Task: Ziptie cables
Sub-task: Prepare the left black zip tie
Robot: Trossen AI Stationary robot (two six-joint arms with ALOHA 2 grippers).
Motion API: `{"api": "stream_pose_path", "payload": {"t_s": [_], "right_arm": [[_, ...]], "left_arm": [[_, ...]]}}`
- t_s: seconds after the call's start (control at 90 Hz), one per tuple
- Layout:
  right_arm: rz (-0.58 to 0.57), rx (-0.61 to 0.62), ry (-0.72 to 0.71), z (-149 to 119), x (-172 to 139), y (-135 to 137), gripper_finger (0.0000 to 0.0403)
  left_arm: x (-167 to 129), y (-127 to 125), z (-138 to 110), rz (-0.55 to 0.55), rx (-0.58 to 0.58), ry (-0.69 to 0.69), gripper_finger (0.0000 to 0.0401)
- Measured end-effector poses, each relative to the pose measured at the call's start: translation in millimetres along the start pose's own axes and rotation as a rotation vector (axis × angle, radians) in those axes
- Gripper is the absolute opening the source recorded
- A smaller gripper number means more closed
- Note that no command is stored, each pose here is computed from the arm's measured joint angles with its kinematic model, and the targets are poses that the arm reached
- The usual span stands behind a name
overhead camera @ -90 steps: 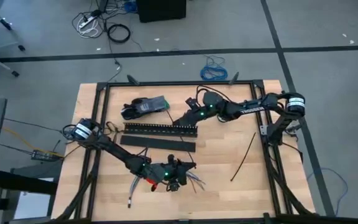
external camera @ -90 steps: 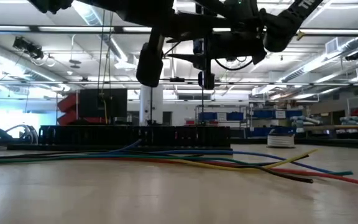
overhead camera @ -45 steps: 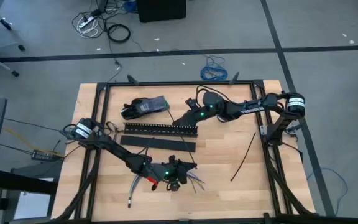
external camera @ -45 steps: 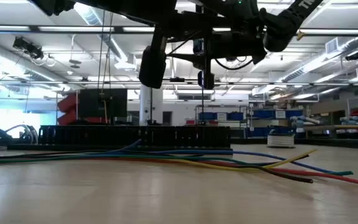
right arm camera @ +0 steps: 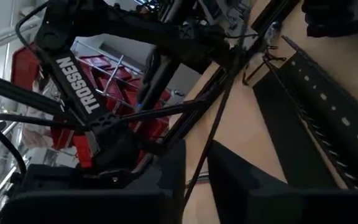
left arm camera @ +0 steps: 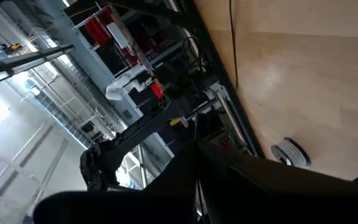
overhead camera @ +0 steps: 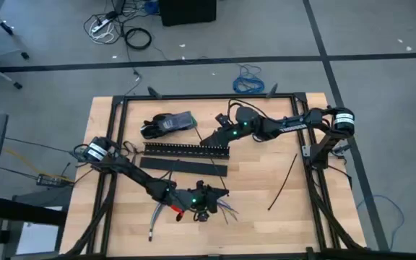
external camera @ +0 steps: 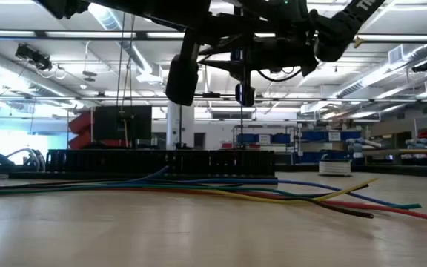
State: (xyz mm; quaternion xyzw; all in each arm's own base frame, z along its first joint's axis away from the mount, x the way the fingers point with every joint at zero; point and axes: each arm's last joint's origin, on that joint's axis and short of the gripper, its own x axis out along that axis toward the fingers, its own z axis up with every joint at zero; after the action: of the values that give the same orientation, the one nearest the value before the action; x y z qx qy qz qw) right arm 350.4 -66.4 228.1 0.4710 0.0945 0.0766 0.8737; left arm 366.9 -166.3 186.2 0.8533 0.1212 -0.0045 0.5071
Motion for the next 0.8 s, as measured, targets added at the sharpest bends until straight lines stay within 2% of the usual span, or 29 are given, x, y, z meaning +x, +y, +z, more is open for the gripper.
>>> {"api": "stream_pose_path", "payload": {"t_s": [0.1,0.233,0.556,0.8], "right_arm": [[-0.005,-0.033,-0.007,0.2,0.0,-0.2,0.0007],[-0.009,-0.103,-0.011,-0.3,0.4,0.2,0.0003],[0.001,-0.392,0.011,-8.2,4.3,5.1,0.0001],[-0.012,-0.543,0.021,-14.3,6.9,7.5,0.0]], "left_arm": [[0.0,0.0,0.0,0.0,-0.001,0.0,0.0],[0.1,0.0,-0.2,0.0,-0.063,0.001,0.0],[-5.1,15.5,-3.7,0.128,-0.607,0.061,0.0],[-20.1,26.8,1.7,0.187,-0.866,0.206,0.0]]}}
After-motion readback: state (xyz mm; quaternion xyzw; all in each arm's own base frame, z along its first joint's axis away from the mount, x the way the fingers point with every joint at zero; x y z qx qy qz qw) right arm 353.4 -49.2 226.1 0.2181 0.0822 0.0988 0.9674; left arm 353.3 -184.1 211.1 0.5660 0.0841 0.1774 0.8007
